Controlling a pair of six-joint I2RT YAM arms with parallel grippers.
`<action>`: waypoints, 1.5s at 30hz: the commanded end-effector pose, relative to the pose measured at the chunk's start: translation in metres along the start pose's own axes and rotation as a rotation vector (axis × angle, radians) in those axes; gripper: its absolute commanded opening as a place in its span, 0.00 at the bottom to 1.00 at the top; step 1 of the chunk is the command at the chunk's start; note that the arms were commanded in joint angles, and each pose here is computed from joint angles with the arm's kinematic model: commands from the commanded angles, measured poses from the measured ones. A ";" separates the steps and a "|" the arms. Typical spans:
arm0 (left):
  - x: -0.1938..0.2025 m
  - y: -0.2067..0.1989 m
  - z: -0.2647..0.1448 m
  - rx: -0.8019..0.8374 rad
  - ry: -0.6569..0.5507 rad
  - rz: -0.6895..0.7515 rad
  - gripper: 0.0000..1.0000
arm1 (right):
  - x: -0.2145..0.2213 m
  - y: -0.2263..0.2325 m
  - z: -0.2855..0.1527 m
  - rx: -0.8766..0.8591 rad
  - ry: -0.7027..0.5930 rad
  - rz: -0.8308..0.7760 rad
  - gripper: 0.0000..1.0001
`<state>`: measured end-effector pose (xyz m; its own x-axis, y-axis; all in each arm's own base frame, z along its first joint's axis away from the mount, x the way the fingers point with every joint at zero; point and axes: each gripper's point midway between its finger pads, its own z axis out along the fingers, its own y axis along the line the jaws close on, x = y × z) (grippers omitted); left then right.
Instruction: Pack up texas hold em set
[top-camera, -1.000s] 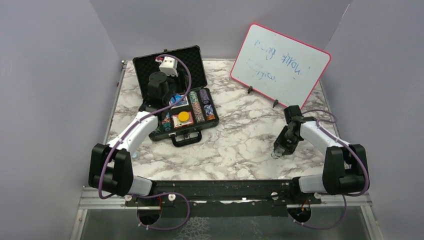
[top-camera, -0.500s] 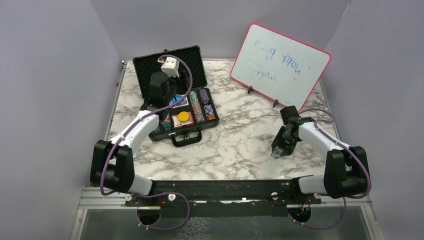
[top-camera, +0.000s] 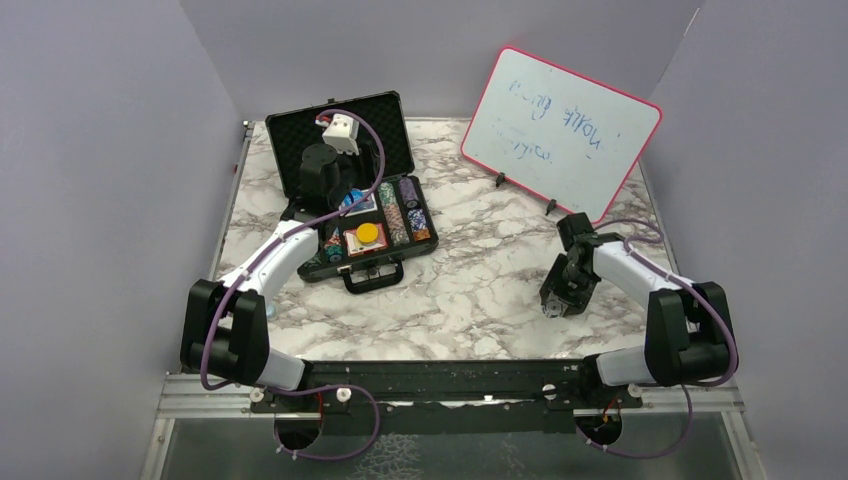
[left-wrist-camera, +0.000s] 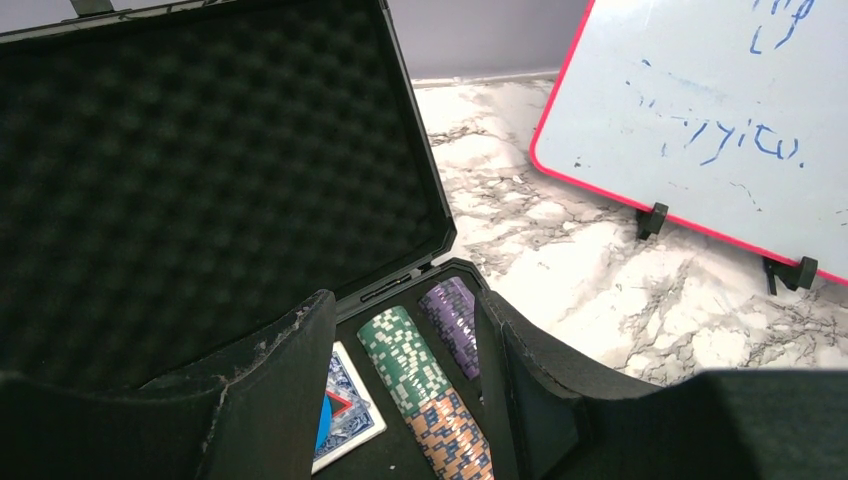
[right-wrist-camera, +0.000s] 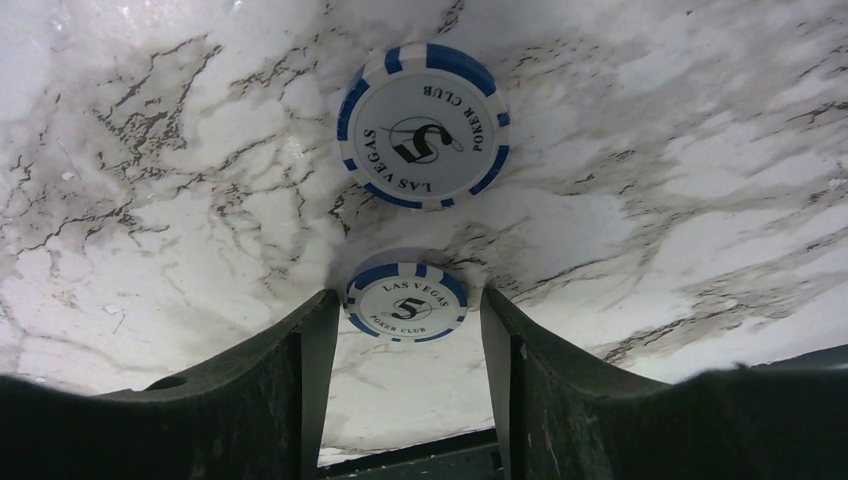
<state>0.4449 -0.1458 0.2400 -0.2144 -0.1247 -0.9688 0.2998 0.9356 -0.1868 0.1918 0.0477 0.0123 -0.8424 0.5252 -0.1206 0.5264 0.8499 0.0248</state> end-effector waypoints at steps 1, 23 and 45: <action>-0.009 -0.006 0.000 0.025 -0.024 -0.006 0.56 | 0.005 0.000 0.002 0.020 -0.011 -0.029 0.56; -0.031 0.009 -0.007 -0.059 -0.085 0.076 0.56 | -0.054 0.018 -0.042 -0.006 -0.287 0.088 0.24; -0.020 0.011 0.001 -0.063 -0.057 0.051 0.56 | -0.068 0.005 -0.016 0.043 -0.289 0.180 0.28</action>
<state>0.4485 -0.1337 0.2414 -0.1856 -0.0717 -0.9800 0.2589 0.9585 -0.1192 0.2499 0.0227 0.0455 -0.6931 0.6092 -0.3855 0.6493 0.7598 0.0333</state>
